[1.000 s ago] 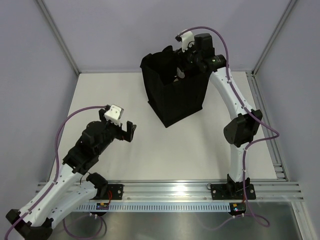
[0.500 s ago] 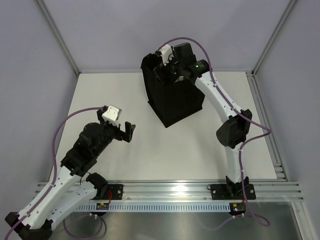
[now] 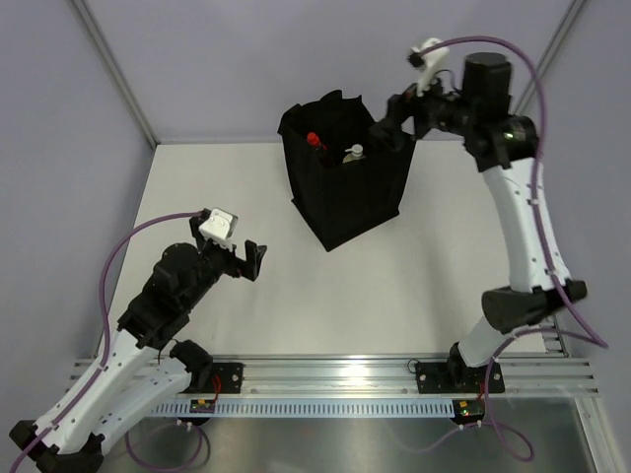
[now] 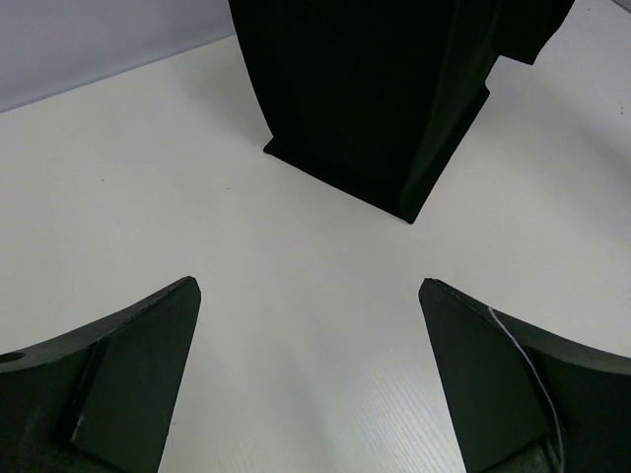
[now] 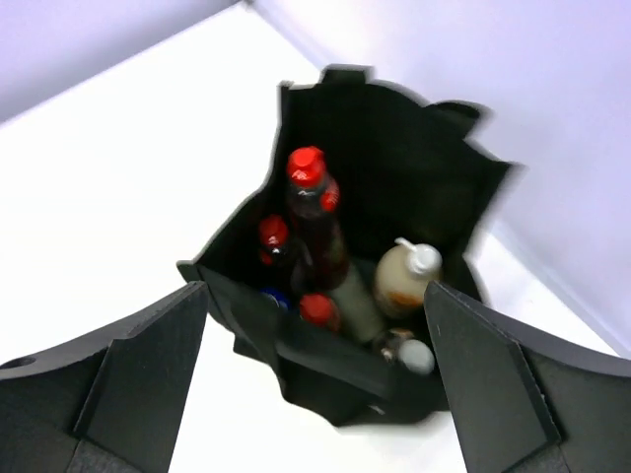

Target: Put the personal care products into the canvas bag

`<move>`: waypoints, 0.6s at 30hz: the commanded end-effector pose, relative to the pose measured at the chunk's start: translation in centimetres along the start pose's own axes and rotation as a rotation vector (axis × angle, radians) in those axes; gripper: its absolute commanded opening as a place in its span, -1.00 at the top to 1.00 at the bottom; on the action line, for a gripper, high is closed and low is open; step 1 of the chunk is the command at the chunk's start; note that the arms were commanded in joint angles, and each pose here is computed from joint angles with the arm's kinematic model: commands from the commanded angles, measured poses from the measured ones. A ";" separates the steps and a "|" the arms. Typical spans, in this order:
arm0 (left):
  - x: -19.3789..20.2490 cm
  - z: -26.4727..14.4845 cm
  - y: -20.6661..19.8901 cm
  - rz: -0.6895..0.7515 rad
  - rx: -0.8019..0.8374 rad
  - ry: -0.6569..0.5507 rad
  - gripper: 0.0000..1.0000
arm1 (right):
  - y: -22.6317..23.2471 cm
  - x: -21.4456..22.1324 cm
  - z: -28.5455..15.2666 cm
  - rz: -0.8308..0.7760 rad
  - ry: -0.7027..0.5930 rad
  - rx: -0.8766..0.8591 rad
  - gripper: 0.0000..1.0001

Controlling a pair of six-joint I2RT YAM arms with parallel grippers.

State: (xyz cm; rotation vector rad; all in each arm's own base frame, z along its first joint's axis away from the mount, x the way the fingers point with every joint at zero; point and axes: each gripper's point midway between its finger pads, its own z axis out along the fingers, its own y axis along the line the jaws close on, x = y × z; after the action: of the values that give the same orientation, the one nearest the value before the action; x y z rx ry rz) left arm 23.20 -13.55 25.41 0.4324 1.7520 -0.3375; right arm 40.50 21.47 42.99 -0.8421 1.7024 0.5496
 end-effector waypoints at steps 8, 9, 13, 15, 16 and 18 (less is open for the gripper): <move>-0.8 -0.4 -0.1 0.001 0.008 0.003 -0.98 | -2.8 10.7 -12.7 0.222 0.037 0.351 -0.99; -0.9 -0.4 -0.2 0.001 0.011 -0.002 -0.98 | -2.8 13.5 -12.8 0.261 0.077 0.390 -0.99; -0.2 -0.3 -0.1 -0.003 0.007 -0.005 -0.98 | -1.2 16.6 -16.3 0.245 0.044 0.537 -0.99; 0.1 -0.1 0.0 -0.004 0.001 -0.004 -0.98 | -1.0 18.9 -16.6 0.278 0.055 0.582 -0.99; -0.1 -0.2 0.0 -0.005 0.001 -0.002 -0.98 | -0.5 18.8 -17.4 0.271 0.030 0.602 -0.99; 0.1 -0.3 0.2 -0.006 -0.012 0.005 -0.98 | -0.6 20.5 -17.6 0.315 0.031 0.648 -0.99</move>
State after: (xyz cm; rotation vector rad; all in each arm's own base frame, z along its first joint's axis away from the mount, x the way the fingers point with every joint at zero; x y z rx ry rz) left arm 22.81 -13.34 24.42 0.4462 1.7926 -0.3286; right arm 26.31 4.86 26.88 -0.2538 1.9984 0.2466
